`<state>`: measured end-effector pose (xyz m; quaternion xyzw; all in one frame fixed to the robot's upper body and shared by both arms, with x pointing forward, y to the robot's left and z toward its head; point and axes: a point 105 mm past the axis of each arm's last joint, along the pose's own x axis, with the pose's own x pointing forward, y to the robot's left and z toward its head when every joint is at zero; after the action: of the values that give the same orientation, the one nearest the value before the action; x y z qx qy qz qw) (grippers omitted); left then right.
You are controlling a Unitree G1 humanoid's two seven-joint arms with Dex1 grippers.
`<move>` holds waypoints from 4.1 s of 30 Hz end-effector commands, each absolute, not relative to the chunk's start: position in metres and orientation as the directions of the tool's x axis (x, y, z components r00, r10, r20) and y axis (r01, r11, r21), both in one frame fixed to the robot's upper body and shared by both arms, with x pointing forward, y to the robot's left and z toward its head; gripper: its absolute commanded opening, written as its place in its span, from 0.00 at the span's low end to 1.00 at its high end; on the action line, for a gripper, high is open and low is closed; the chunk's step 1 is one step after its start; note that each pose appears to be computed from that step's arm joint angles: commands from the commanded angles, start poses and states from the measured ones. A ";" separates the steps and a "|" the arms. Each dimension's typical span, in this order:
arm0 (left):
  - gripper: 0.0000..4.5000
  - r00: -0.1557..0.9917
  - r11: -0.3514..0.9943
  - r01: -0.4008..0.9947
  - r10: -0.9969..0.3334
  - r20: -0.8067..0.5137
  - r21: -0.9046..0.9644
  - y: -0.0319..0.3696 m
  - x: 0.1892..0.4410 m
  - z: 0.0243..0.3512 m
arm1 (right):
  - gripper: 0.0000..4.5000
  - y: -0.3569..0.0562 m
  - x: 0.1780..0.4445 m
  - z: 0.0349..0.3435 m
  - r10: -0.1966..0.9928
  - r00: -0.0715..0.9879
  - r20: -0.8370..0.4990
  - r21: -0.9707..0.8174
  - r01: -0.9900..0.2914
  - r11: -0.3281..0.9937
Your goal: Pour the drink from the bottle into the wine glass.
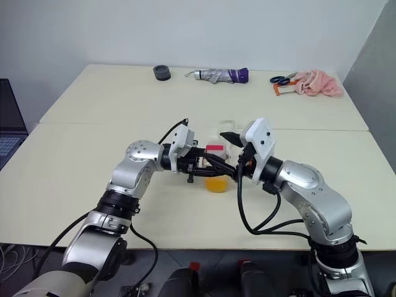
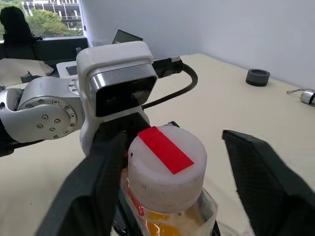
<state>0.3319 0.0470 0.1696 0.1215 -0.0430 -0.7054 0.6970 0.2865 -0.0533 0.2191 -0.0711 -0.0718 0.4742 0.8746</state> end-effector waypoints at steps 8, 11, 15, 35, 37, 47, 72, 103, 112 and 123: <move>0.39 -0.020 -0.044 0.958 -0.996 -0.088 0.285 0.041 0.327 0.184 | 0.40 -0.052 0.280 0.228 0.852 0.517 0.083 -0.301 -0.802 0.516; 0.39 -0.019 -0.043 0.958 -0.996 -0.088 0.283 0.041 0.327 0.183 | 0.40 -0.055 0.280 0.234 0.844 0.521 0.128 -0.348 -0.774 0.530; 0.39 -0.018 -0.042 0.959 -0.996 -0.088 0.281 0.042 0.326 0.182 | 0.38 -0.058 0.273 0.239 0.850 0.495 0.178 -0.351 -0.775 0.525; 0.39 0.016 -0.010 0.958 -0.996 -0.088 0.286 0.052 0.328 0.184 | 0.38 -0.221 0.297 0.103 0.355 0.927 -0.118 -0.090 -0.366 0.926; 0.39 0.019 -0.007 0.958 -0.996 -0.088 0.288 0.052 0.329 0.185 | 0.55 -0.225 0.296 0.095 0.348 0.928 -0.131 -0.087 -0.360 0.929; 0.39 0.054 0.029 0.957 -0.995 -0.080 0.289 0.057 0.330 0.186 | 1.00 -0.226 0.279 0.102 0.443 0.885 -0.142 -0.047 -0.453 0.890; 0.39 0.961 0.956 0.204 -0.237 0.144 0.212 0.252 0.429 0.216 | 1.00 -0.022 0.308 0.189 0.885 0.463 -0.058 -0.234 -0.868 0.438; 0.55 0.987 0.996 -0.026 0.013 0.163 0.080 0.288 0.441 0.203 | 1.00 0.017 0.314 0.189 0.882 0.469 -0.050 -0.287 -0.852 0.437; 1.00 0.988 0.991 0.002 -0.022 0.151 0.130 0.282 0.438 0.195 | 1.00 0.016 0.314 0.189 0.882 0.469 -0.054 -0.284 -0.854 0.436; 1.00 0.992 0.984 -0.045 0.023 0.126 0.171 0.286 0.428 0.174 | 1.00 0.013 0.312 0.183 0.881 0.467 -0.075 -0.275 -0.859 0.432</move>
<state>0.4277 0.2894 0.1544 0.0738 -0.0284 0.0187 0.9967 0.3190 0.0108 0.1706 -0.1367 -0.0139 0.5077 0.8505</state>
